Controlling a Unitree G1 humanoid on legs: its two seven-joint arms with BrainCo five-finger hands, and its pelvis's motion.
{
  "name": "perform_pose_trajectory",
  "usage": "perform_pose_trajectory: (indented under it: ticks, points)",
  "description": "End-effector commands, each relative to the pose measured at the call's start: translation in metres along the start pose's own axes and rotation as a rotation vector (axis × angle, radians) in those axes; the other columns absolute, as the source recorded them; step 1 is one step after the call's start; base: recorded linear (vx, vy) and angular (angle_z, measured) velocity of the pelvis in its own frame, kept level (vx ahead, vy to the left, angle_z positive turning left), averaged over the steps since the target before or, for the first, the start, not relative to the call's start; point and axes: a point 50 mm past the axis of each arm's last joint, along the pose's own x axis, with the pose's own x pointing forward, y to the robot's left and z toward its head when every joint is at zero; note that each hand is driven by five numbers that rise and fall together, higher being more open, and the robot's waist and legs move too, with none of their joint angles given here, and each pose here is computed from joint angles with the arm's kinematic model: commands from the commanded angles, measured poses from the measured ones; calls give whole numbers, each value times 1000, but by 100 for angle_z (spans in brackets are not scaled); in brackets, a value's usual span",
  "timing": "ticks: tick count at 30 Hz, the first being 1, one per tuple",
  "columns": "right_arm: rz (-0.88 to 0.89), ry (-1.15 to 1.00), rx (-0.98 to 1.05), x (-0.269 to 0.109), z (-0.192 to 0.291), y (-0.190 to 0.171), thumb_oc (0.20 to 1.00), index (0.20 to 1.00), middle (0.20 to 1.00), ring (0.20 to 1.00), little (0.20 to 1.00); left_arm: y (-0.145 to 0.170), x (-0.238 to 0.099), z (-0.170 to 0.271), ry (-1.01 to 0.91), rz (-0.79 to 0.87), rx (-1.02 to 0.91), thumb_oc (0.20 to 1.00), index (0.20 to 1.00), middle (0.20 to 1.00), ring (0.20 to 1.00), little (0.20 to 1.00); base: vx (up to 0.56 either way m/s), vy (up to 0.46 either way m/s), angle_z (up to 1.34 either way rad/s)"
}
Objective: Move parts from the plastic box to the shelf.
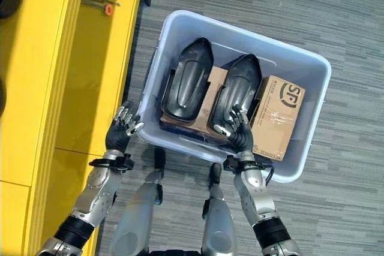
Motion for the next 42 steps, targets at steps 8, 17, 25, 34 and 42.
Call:
perform_pose_trajectory:
  ticks: [8,17,25,34,42]
  points:
    - [-45,-110,-55,11,20,-11,1000,1000,1000,1000,1000,-2,-6,1,-42,0,-17,1000,1000,1000,1000,1000,5,-13,-10]
    - [-32,-159,-154,51,37,12,1000,1000,1000,1000,1000,-19,-1,1,-42,-58,-47,1000,1000,1000,1000,1000,1,-18,0]
    - [-93,-164,-188,77,49,12,1000,1000,1000,1000,1000,-26,0,4,-44,-88,-52,1000,1000,1000,1000,1000,0,0,0]
    - [-185,-48,-238,116,54,7,1000,1000,1000,1000,1000,-33,2,2,-23,-128,-53,1000,1000,1000,1000,1000,-5,5,0]
    - [-34,-10,-182,102,31,43,1000,1000,1000,1000,1000,-33,5,2,-27,-102,-67,1000,1000,1000,1000,1000,-3,3,-2]
